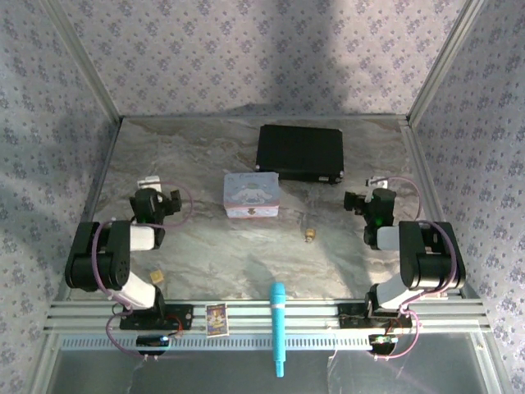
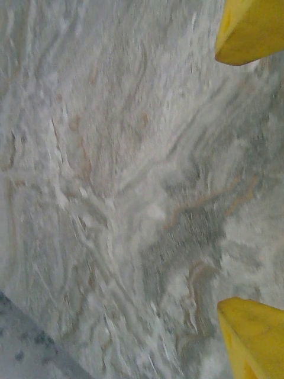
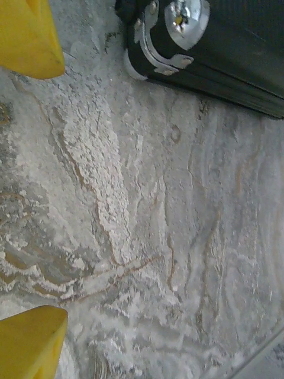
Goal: Unlock the padlock with the key
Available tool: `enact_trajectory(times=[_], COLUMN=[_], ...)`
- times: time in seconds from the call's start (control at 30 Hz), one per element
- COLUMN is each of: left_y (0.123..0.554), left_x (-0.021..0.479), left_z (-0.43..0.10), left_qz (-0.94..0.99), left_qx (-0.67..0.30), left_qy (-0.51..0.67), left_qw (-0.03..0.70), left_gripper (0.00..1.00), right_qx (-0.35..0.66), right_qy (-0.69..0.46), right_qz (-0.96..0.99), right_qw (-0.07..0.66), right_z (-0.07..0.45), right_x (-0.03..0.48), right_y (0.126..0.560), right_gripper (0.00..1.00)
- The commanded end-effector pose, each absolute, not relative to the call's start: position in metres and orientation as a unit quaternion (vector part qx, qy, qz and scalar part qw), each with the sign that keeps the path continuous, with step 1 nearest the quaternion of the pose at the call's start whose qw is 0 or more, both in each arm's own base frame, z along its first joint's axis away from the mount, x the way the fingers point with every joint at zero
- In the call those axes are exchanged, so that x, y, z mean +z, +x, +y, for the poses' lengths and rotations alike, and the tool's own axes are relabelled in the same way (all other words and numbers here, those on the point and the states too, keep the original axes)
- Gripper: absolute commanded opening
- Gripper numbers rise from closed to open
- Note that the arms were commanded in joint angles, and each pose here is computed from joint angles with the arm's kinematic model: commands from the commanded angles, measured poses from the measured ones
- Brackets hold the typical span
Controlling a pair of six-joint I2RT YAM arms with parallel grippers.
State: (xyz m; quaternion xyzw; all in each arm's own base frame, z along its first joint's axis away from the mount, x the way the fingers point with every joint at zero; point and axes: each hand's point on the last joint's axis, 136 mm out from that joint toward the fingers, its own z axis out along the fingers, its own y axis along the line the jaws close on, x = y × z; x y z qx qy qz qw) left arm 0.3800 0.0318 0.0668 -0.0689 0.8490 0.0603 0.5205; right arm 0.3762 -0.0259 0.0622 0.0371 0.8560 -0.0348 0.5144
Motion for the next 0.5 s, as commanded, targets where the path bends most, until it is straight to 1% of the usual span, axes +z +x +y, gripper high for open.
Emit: enact_trajectory(times=[0.0, 0.47], left_y=[0.398, 0.3969], left_x=[0.089, 0.089], left_z=[0.019, 0.0184], left_qz=[0.83, 0.829], left_qx=[0.029, 0.034], left_qy=[-0.044, -0.042], left_qw=[0.555, 0.556], left_gripper=[1.0, 1.0], right_qx=[-0.035, -0.034], right_qy=[0.016, 0.014], right_qz=[0.839, 0.841], right_qw=[0.542, 0.54], right_z=[-0.0211, -0.0202], right_x=[0.0815, 0.0806], right_y=[0.3903, 0.3905], right_gripper=[0.99, 0.99])
